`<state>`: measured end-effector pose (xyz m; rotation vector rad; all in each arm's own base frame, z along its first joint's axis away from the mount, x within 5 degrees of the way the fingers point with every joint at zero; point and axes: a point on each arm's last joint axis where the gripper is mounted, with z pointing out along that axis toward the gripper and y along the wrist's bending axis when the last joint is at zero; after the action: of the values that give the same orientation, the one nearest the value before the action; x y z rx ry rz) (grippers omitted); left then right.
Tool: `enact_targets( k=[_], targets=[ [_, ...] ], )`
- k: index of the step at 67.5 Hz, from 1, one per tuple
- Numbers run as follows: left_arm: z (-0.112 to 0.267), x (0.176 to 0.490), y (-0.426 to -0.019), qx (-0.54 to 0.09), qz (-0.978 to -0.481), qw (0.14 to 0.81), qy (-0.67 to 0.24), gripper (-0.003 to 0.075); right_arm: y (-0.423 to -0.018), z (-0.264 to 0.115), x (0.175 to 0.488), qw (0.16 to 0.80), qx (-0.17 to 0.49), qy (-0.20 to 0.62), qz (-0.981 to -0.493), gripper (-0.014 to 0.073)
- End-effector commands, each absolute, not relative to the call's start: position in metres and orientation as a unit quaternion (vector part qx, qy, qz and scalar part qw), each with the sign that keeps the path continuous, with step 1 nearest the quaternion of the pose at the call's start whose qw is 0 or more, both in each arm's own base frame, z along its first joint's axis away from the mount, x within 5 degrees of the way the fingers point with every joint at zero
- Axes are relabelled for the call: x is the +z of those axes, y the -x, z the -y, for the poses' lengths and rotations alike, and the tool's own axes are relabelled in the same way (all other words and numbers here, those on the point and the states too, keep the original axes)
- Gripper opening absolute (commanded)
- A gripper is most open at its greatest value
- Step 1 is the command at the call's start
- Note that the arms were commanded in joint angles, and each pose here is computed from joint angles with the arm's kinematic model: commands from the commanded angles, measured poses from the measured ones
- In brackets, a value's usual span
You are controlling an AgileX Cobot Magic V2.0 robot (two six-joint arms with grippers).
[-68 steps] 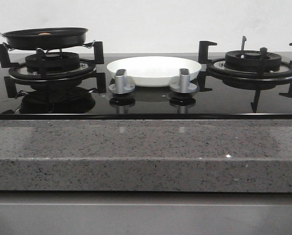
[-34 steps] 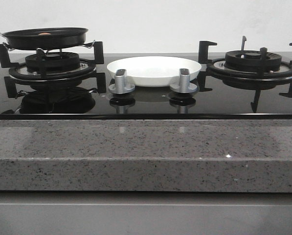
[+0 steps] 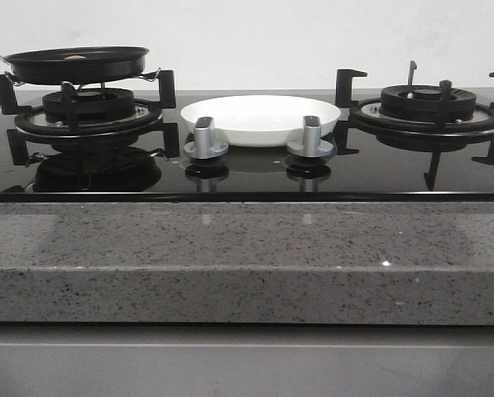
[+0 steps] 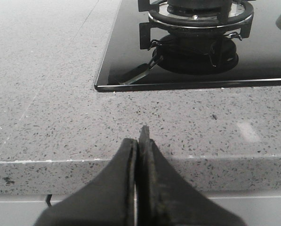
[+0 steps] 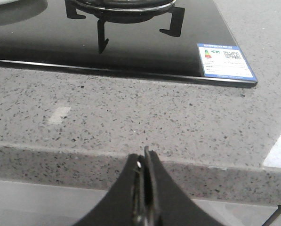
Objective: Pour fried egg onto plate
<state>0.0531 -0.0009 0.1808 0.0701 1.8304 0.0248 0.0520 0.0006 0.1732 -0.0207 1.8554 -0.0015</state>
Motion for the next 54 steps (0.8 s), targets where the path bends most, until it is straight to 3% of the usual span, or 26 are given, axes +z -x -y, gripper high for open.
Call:
enact_targets(
  k=[1,13,34,54],
  targets=[
    [0.001,0.185,-0.054,0.008,-0.768,0.640,-0.032,-0.0020,-0.052,0.000,0.178,0.619,-0.010,0.015,-0.785,-0.0059],
    [-0.001,0.190,-0.055,0.058,-0.746,0.660,-0.067,-0.0020,-0.053,0.001,0.180,0.625,-0.019,0.021,-0.780,-0.0059],
    [0.000,0.199,-0.055,0.056,-0.713,0.695,-0.068,-0.0020,-0.053,0.001,0.181,0.633,-0.019,0.021,-0.773,-0.0059],
    [0.001,0.207,-0.055,0.047,-0.682,0.727,-0.063,-0.0020,-0.055,0.000,0.195,0.691,-0.002,0.008,-0.722,-0.0059]
  ],
)
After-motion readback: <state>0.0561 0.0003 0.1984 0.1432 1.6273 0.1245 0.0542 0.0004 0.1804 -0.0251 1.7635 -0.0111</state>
